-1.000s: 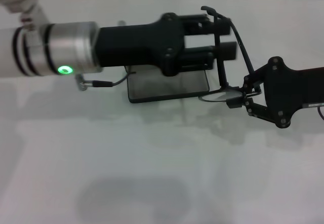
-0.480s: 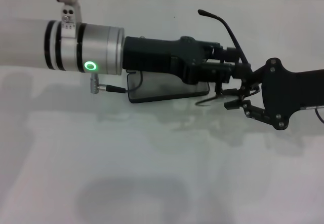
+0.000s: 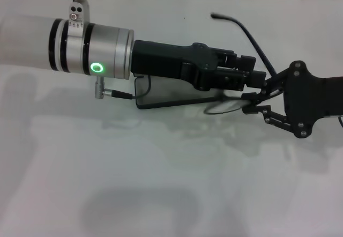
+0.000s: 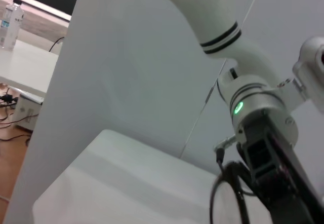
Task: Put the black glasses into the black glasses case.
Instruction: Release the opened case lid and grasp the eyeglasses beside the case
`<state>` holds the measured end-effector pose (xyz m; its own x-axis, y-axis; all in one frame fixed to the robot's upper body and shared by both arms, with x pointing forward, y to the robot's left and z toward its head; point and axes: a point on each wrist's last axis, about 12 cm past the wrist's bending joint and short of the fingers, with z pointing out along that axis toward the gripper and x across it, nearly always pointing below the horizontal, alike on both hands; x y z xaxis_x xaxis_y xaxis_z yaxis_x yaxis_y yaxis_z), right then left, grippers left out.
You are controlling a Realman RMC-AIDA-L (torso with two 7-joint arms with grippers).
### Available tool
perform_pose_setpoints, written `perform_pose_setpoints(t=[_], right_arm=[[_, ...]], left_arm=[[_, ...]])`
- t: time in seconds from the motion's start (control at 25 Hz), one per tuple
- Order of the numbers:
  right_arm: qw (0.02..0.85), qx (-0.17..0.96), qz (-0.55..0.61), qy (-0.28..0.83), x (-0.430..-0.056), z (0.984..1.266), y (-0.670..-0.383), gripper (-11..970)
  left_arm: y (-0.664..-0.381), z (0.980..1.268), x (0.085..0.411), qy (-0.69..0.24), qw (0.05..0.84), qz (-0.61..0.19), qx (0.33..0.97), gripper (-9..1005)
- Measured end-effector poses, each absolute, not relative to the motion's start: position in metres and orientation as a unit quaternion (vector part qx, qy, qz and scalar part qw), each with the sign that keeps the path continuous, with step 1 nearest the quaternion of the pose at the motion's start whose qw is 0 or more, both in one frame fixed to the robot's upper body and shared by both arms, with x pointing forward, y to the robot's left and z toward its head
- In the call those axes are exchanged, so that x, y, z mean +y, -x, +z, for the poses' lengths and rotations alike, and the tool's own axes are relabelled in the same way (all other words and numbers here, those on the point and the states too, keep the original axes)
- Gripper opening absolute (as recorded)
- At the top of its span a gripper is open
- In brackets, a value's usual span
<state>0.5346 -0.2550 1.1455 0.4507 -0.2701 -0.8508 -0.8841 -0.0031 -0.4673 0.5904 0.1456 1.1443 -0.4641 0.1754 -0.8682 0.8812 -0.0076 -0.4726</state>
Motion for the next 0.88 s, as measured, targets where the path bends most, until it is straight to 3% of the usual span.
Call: perform_pose_setpoints(t=[0.36,0.56,0.88], right_arm=[[0.558,0.429,0.276,0.654,-0.256,1.146,-0.532,84],[0.557,0.429,0.271,0.658,-0.257,1.144,-0.532,3],[0.557,0.449,0.263,0.647,-0.258,1.145,-0.537,4]], left_arm=[[-0.59,1.149,0.141,-0.42,0.308,-0.585,0.621,563],[-0.591,1.153,0.15,-0.403,0.332,-0.598,0.609,563],[-0.59,1.149,0.161,-0.389,0.355,-0.594,0.608,563]])
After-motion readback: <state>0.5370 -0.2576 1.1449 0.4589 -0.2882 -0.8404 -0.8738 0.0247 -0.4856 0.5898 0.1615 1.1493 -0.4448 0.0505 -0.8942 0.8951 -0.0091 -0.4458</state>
